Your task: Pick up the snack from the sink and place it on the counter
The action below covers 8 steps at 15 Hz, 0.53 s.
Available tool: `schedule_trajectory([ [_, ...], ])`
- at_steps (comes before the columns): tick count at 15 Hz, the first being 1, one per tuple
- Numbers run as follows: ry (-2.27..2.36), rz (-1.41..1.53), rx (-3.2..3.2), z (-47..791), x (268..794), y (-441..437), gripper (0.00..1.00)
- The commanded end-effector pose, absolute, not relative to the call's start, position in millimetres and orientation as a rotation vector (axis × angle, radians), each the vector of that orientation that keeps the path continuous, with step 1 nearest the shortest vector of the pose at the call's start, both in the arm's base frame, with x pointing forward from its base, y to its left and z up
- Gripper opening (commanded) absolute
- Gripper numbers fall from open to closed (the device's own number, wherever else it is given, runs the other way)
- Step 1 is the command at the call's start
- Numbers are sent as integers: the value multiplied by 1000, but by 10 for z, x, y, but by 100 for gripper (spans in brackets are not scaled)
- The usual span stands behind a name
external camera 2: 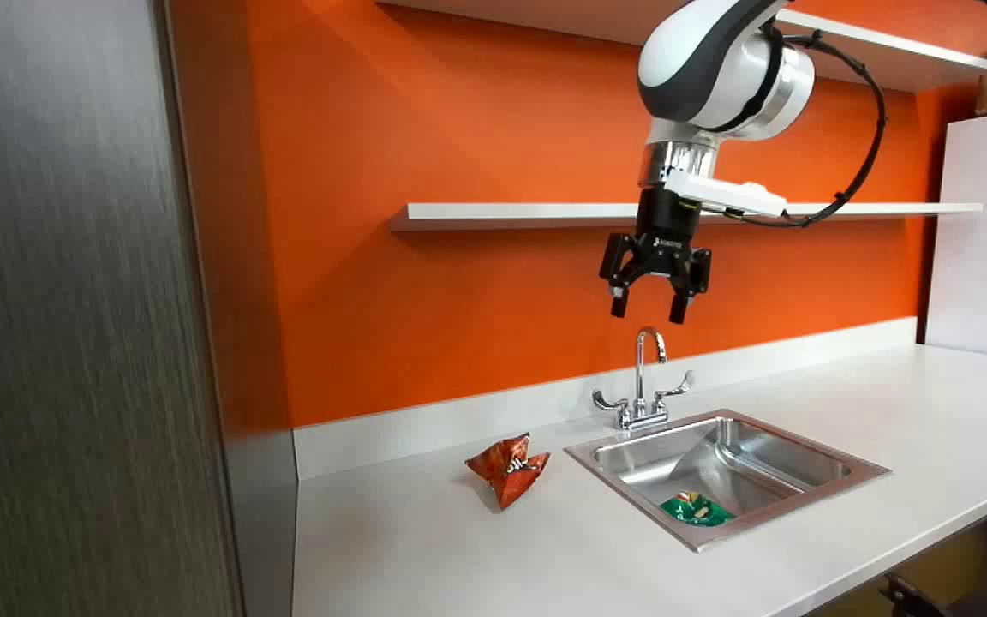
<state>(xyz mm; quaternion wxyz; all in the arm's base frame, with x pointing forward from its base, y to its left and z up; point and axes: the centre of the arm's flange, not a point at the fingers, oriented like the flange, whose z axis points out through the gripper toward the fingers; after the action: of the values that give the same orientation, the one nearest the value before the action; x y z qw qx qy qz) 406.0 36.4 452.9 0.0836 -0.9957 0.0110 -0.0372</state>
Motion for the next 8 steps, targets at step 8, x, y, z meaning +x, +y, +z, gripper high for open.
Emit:
schedule_trajectory([
  [8, 111, -65, -3031, 4491, 4123, 160, 100],
])
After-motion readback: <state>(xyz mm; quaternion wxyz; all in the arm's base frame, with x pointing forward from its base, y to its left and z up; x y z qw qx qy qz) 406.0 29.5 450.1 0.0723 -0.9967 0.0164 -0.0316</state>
